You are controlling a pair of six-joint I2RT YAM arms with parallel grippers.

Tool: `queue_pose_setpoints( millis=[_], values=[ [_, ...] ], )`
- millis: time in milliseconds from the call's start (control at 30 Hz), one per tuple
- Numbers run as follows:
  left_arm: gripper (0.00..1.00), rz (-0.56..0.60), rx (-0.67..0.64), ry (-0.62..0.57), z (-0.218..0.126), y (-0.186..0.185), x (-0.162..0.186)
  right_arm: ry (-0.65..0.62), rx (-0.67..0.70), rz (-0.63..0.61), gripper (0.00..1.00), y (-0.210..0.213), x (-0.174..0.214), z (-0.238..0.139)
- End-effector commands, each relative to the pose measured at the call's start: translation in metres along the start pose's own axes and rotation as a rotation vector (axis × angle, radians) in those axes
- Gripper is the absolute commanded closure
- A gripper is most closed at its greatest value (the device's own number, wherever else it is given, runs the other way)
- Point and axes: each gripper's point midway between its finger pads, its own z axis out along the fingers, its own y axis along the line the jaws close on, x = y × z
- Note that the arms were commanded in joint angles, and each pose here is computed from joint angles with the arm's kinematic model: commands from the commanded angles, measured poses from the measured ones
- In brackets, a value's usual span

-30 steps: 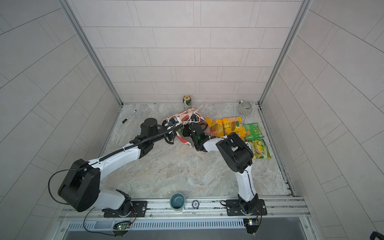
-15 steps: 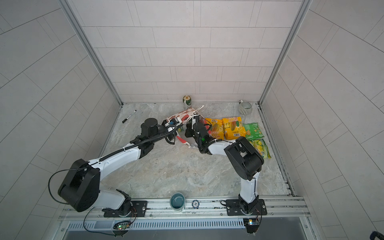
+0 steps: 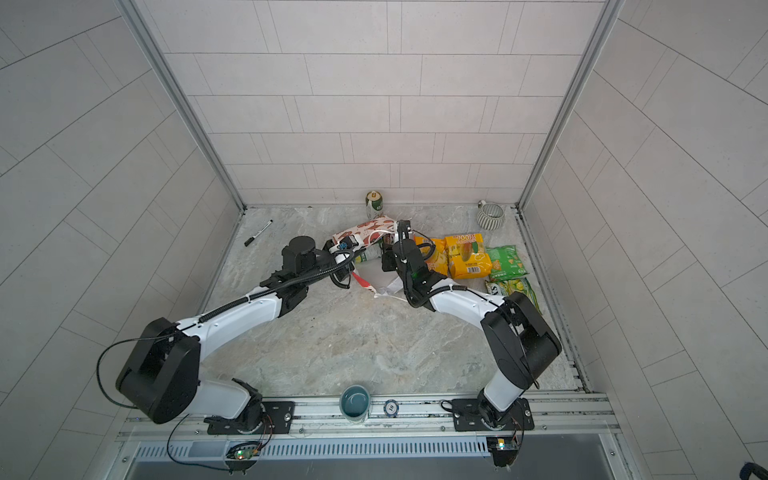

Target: Take the snacks out of the paper bag

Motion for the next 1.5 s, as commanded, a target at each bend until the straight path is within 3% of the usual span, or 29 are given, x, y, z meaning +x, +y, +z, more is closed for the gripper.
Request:
queue_pose_setpoints(
  millis=[0,300,633,833,933,1000,1233,1467],
  values=[
    [1.00,0.000,0.006,0.000,-0.003,-0.003,0.000,0.045,0.117,-0.029,0.54,-0.019,0.012,0.001],
    [1.00,0.004,0.009,-0.005,-0.004,-0.003,-0.002,0.076,0.188,0.002,0.49,-0.028,0.031,0.022],
    [1.00,0.005,0.019,-0.016,-0.006,-0.006,-0.005,-0.018,0.215,0.047,0.52,-0.029,0.034,0.051],
    [1.00,0.007,0.017,-0.020,-0.007,-0.005,-0.006,0.003,0.244,0.064,0.64,-0.033,0.042,0.068],
    [1.00,0.010,0.012,-0.018,-0.008,-0.005,-0.006,0.016,0.228,0.065,0.82,-0.032,0.044,0.072],
    [1.00,0.011,0.008,-0.018,-0.008,-0.004,-0.006,0.009,0.217,0.069,0.88,-0.031,0.043,0.072],
    [1.00,0.005,-0.007,-0.005,-0.007,-0.002,-0.003,-0.061,0.075,0.057,0.95,-0.010,0.023,0.057],
    [1.00,0.007,-0.035,0.011,-0.007,0.003,0.001,-0.071,0.017,0.045,1.00,-0.006,0.015,0.036]
  ],
)
